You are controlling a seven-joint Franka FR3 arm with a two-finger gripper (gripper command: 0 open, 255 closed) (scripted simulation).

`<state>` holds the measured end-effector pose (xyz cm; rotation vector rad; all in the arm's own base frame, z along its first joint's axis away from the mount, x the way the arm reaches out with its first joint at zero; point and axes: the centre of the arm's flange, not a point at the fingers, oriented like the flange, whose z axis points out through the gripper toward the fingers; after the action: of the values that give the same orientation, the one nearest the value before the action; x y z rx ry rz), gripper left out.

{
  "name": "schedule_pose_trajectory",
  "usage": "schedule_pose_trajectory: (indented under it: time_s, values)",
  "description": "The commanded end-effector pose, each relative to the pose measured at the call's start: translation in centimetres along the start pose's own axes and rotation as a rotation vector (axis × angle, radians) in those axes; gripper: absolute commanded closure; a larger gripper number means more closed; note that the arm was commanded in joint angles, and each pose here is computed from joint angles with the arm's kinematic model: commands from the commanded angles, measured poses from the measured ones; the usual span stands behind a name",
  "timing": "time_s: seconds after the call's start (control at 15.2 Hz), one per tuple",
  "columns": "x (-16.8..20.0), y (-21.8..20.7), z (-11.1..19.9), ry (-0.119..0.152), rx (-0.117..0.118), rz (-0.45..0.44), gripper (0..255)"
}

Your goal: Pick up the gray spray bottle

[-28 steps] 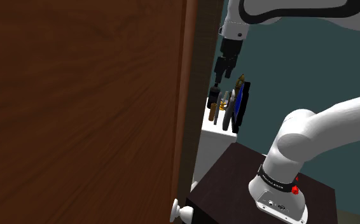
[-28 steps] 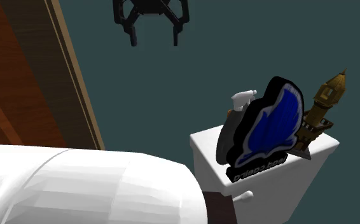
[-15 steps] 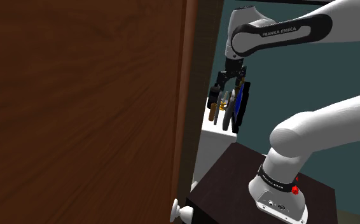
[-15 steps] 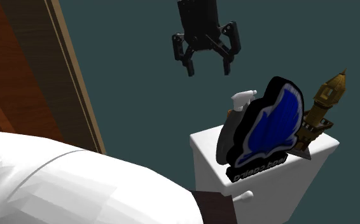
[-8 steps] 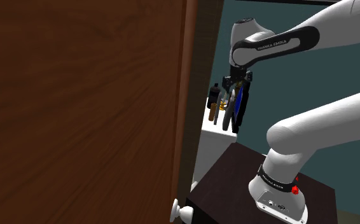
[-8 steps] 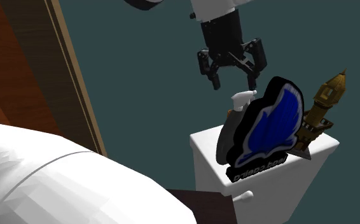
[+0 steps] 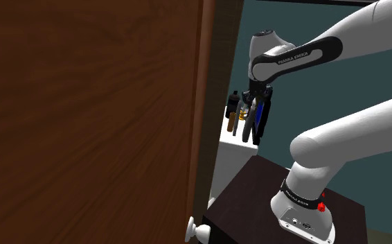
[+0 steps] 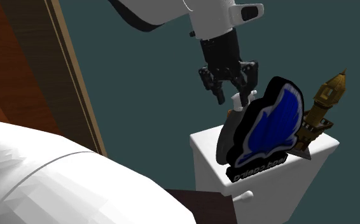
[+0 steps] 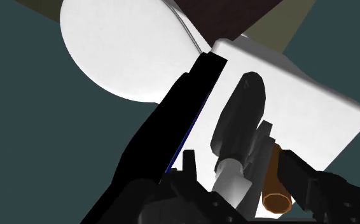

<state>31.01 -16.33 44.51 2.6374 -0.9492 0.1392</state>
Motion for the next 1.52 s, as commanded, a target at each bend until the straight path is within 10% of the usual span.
schedule_pose_trajectory:
  time_s: [0.0, 1.45]
  values:
    - [0.0, -0.1, 0.1, 0.000, 0.000, 0.000, 255]
    - [1.5, 2.1, -6.8, 0.000, 0.000, 0.000, 255]
